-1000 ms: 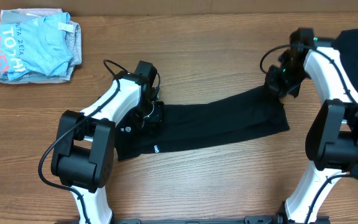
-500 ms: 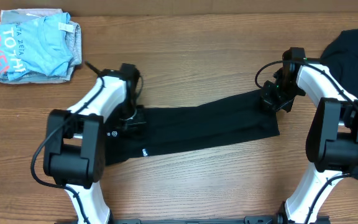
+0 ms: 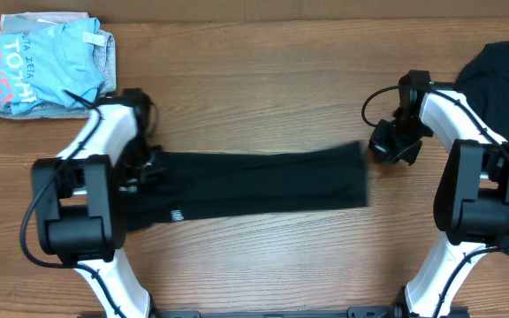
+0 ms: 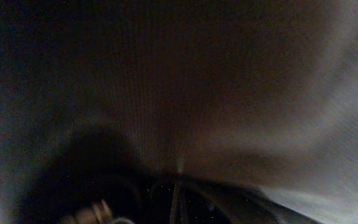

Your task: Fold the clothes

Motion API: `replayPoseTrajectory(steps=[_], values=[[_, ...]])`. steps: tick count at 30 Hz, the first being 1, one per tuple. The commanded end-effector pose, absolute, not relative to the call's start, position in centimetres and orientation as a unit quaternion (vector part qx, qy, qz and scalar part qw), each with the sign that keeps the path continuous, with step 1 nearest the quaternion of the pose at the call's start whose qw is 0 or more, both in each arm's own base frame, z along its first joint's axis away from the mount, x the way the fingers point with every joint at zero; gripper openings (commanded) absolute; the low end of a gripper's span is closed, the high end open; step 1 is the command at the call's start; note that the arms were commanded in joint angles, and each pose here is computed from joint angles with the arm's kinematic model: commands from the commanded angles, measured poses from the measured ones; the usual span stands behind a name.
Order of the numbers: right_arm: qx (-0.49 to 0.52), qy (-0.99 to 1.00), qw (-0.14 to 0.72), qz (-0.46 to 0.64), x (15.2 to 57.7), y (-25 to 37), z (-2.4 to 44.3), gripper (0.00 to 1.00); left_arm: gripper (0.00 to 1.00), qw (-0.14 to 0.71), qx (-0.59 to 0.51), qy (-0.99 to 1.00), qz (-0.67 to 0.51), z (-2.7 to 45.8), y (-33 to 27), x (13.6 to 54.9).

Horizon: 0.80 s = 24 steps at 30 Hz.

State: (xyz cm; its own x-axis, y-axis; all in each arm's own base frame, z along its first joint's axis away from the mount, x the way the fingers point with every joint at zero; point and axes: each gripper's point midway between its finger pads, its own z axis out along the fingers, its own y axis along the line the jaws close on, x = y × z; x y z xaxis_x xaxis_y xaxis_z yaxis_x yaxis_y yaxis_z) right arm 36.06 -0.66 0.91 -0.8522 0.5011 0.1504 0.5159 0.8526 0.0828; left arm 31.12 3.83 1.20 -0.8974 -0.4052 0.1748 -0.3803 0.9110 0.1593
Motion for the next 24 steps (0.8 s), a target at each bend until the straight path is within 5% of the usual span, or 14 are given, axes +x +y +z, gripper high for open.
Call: replayPoseTrajectory(steps=[1, 4, 6, 7, 12, 13, 14, 15, 24], values=[[-0.269, -0.962, -0.011, -0.039, 38.9, -2.5, 5.4, 0.04, 0.04, 0.071, 0.236, -0.962, -0.118, 3.2, 8.0, 33.1], [-0.248, -0.967, -0.047, -0.04, 40.0, -3.0, 8.9, 0.28, 0.04, 0.043, 0.241, -0.961, -0.128, 6.0, 8.8, 35.1], [-0.256, -0.964, -0.06, -0.036, 40.1, -4.0, 10.7, 0.96, 0.04, 0.02, 0.244, -0.962, -0.124, 7.9, 8.9, 36.5], [-0.257, -0.964, -0.061, -0.038, 40.0, -4.3, 11.1, 1.0, 0.04, 0.01, 0.245, -0.962, -0.116, 8.8, 8.8, 37.1], [-0.226, -0.967, -0.018, -0.119, 38.2, -2.9, 10.7, 1.0, 0.19, -0.008, 0.242, -0.97, -0.022, 10.7, 5.9, 39.0], [-0.214, -0.966, -0.007, -0.145, 37.7, -2.1, 10.4, 1.0, 0.42, -0.006, 0.238, -0.971, 0.005, 10.7, 5.0, 39.2], [-0.201, -0.965, 0.003, -0.166, 37.3, -1.3, 10.0, 1.0, 0.83, -0.004, 0.238, -0.971, 0.024, 10.6, 4.3, 39.3], [-0.193, -0.964, 0.012, -0.183, 36.8, -0.6, 9.5, 1.0, 1.0, -0.003, 0.238, -0.971, 0.039, 10.7, 3.8, 39.4], [-0.168, -0.952, 0.082, -0.241, 32.6, 4.3, 4.4, 1.0, 1.0, -0.002, 0.238, -0.97, 0.049, 10.7, 3.4, 39.5]])
